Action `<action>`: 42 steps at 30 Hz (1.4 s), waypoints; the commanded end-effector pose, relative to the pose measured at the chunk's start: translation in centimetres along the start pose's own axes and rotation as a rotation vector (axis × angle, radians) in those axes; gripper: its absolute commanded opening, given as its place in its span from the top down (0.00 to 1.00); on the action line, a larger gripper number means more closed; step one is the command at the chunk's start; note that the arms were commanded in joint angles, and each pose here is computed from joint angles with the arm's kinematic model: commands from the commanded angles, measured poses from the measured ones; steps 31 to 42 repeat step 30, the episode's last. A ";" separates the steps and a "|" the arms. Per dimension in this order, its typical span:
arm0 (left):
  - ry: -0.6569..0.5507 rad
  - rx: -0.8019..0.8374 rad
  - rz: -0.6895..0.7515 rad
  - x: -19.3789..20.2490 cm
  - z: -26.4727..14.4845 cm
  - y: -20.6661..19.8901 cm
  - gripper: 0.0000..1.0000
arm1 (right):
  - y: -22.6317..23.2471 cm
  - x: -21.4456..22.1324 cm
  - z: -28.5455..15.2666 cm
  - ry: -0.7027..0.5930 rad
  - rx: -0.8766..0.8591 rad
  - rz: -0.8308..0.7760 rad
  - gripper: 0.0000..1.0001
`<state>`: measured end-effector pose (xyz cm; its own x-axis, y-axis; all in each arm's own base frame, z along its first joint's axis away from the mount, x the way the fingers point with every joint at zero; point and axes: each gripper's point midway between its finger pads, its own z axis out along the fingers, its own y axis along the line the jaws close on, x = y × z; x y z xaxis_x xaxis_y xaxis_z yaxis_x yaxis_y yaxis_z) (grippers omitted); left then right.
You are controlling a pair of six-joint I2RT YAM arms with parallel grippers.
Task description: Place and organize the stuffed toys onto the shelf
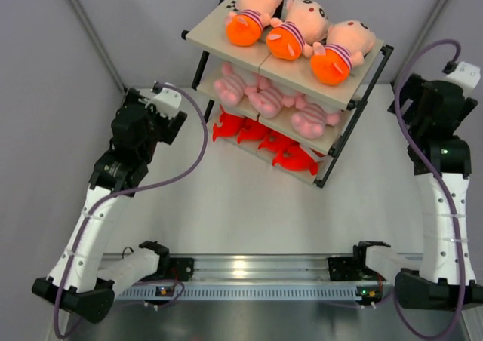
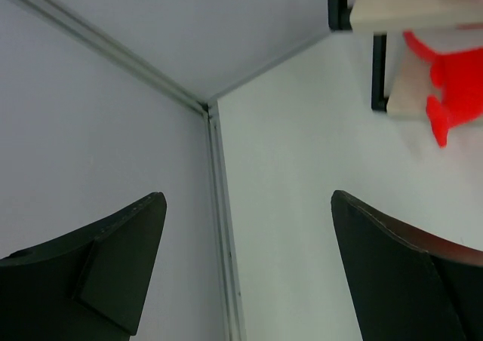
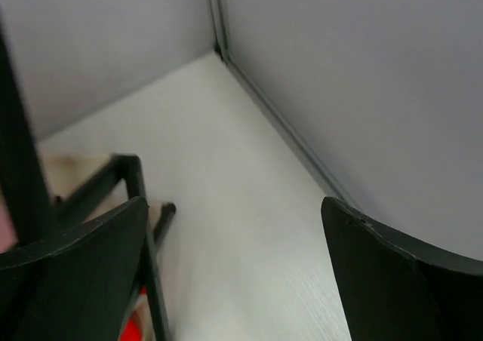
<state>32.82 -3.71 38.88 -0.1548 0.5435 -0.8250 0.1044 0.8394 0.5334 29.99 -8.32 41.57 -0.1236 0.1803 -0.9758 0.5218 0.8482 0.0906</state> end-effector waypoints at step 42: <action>0.330 0.341 -0.293 20.8 -0.9 -13.1 0.02 | -3.2 16.3 1.1 0.133 0.005 0.232 0.00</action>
